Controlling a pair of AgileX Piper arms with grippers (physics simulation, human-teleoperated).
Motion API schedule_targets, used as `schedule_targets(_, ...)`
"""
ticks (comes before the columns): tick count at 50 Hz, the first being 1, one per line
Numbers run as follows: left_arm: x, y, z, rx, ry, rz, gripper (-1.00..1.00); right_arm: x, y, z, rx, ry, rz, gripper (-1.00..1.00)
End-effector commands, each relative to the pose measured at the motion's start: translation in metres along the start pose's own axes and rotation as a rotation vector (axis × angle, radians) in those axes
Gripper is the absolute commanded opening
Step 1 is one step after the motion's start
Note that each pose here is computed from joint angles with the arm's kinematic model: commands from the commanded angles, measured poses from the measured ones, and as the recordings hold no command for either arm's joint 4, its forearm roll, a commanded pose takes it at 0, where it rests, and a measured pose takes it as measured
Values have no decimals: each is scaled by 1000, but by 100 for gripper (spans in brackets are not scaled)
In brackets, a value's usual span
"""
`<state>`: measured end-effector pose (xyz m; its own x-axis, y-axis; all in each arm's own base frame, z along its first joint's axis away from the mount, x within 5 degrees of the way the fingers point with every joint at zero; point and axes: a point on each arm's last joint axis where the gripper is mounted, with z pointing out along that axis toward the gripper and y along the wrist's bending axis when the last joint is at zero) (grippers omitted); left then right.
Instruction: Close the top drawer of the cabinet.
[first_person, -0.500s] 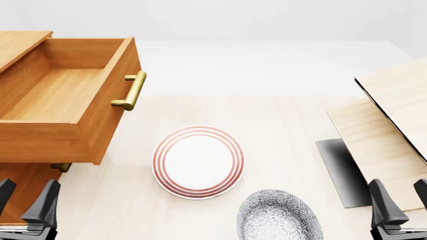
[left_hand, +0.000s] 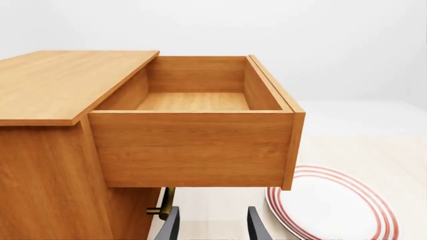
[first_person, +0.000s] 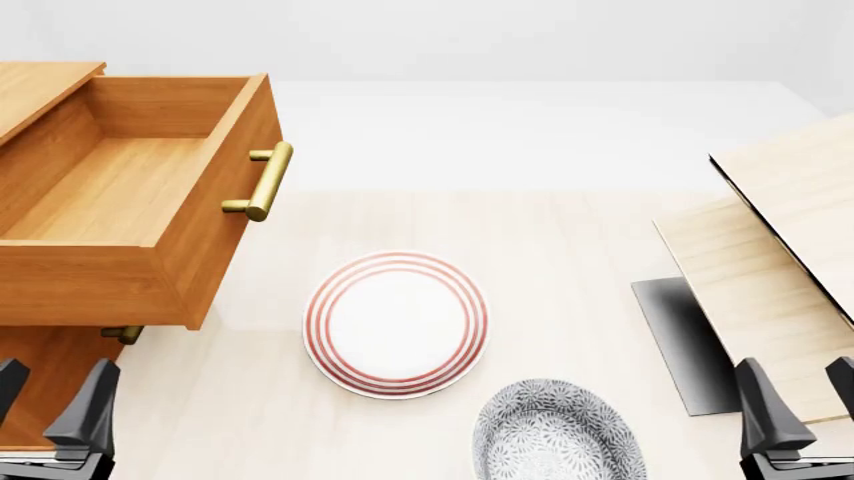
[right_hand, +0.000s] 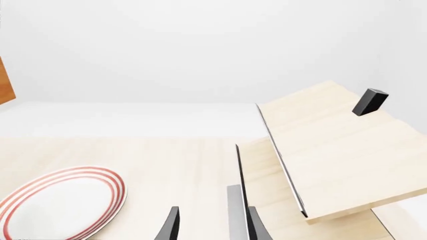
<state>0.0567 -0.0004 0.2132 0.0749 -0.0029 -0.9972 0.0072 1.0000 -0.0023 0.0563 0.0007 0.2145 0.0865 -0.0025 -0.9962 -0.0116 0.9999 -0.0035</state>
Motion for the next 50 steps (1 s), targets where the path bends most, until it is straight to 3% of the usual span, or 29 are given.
schedule_targets(1,2,0,0,7,12,3,100,0,0,0,-7,-2,-7,100)
schedule_targets(25,2,1,9,-16,36,14,100,0,0,0,-6,0,-2,100)
schedule_targets(36,0,2,3,-30,1,52,100,0,0,0,-6,0,-2,100)
schedule_targets(38,0,3,10,-44,23,26,100,0,0,0,-6,0,-2,100)
schedule_targets(41,-2,3,5,-41,-11,56,100,0,0,0,-6,0,-2,100)
schedule_targets(50,-6,2,1,-31,-7,79,100,0,0,0,-6,0,-2,100)
